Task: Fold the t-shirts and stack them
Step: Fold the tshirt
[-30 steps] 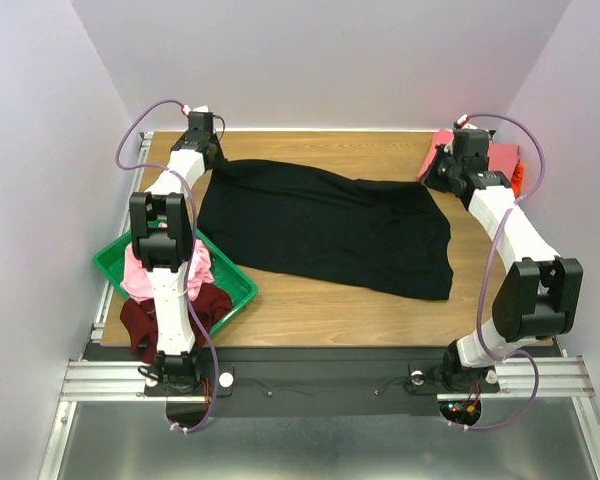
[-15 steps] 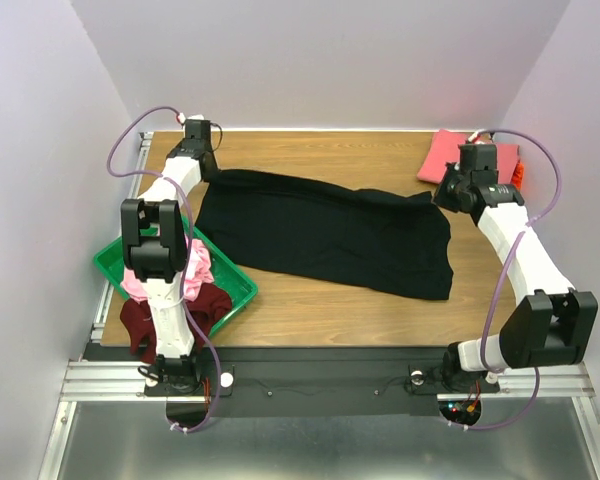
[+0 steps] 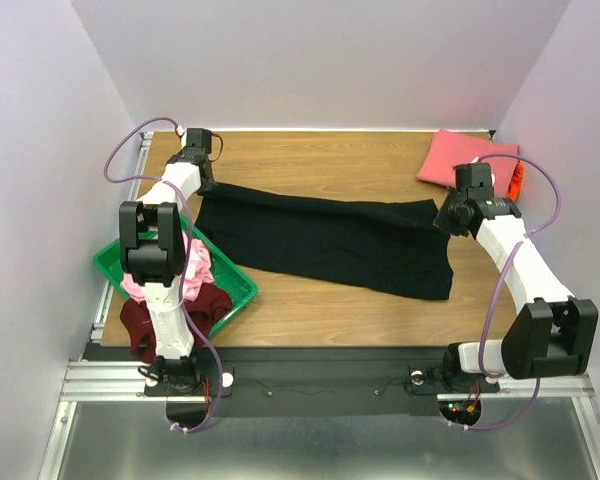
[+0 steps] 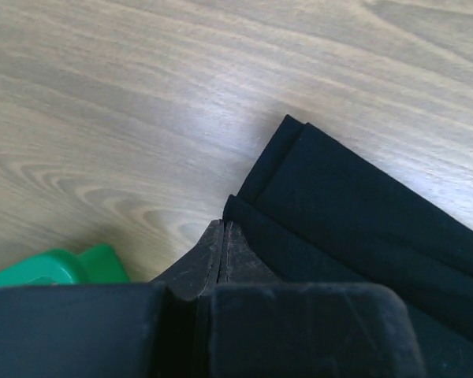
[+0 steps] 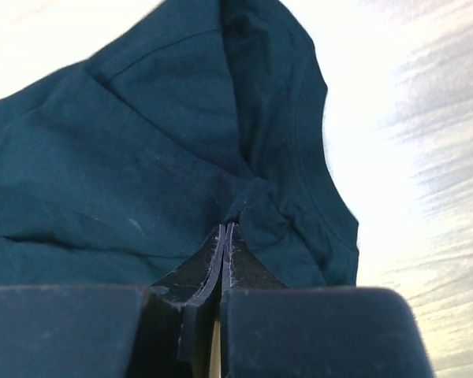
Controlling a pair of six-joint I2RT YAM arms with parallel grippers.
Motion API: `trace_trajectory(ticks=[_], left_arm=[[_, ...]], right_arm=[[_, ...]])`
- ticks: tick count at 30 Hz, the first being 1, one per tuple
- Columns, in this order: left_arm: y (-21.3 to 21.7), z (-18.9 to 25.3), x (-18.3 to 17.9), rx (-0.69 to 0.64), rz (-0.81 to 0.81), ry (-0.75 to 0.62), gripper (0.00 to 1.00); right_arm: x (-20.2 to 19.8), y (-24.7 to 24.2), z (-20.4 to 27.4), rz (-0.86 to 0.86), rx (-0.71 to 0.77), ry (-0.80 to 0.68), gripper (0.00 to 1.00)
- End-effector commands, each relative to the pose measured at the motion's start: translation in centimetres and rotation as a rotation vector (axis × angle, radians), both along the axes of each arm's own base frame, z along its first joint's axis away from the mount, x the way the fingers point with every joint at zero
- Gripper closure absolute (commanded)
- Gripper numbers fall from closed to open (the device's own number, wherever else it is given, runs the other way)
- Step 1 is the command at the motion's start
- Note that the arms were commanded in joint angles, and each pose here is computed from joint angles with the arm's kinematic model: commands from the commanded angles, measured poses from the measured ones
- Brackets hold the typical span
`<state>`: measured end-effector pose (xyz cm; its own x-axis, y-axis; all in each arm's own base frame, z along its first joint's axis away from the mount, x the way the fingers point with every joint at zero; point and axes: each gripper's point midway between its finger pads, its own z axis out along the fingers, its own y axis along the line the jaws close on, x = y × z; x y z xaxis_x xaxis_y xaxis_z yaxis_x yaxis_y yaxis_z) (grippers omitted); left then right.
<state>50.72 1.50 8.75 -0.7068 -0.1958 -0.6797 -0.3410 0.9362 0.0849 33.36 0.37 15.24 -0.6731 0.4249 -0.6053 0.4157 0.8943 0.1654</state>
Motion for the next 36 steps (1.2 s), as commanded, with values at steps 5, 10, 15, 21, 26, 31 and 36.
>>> trace_trajectory(ticks=[5, 10, 15, 21, 26, 31, 36], left_arm=[[1.3, 2.0, -1.9, 0.044, 0.033, -0.007, 1.0], [1.4, 1.2, -3.6, 0.043, 0.048, 0.044, 0.85], [1.7, 2.4, -4.8, 0.04, 0.076, 0.035, 0.4], [1.1, 6.6, -2.9, 0.0, 0.083, -0.065, 0.14], [-3.2, 7.7, 1.5, -0.093, -0.006, -0.122, 0.12], [-7.3, 6.0, 3.3, -0.226, -0.067, -0.104, 0.11], [-9.5, 2.4, 2.7, -0.341, -0.093, -0.03, 0.11]], right_arm=[[-1.3, -0.5, 0.2, -0.033, -0.02, 0.001, 1.0], [-2.3, -1.2, -0.8, -0.058, -0.05, 0.048, 1.0], [-3.5, -1.9, -1.6, -0.1, -0.08, 0.094, 0.8], [-2.5, -2.6, -0.6, -0.128, -0.112, 0.079, 0.43], [1.7, -2.0, -0.1, -0.076, -0.104, 0.027, 0.41], [6.2, 1.1, 0.2, 0.044, 0.022, -0.104, 0.44], [9.2, 4.6, -1.3, 0.172, 0.164, -0.163, 0.48]])
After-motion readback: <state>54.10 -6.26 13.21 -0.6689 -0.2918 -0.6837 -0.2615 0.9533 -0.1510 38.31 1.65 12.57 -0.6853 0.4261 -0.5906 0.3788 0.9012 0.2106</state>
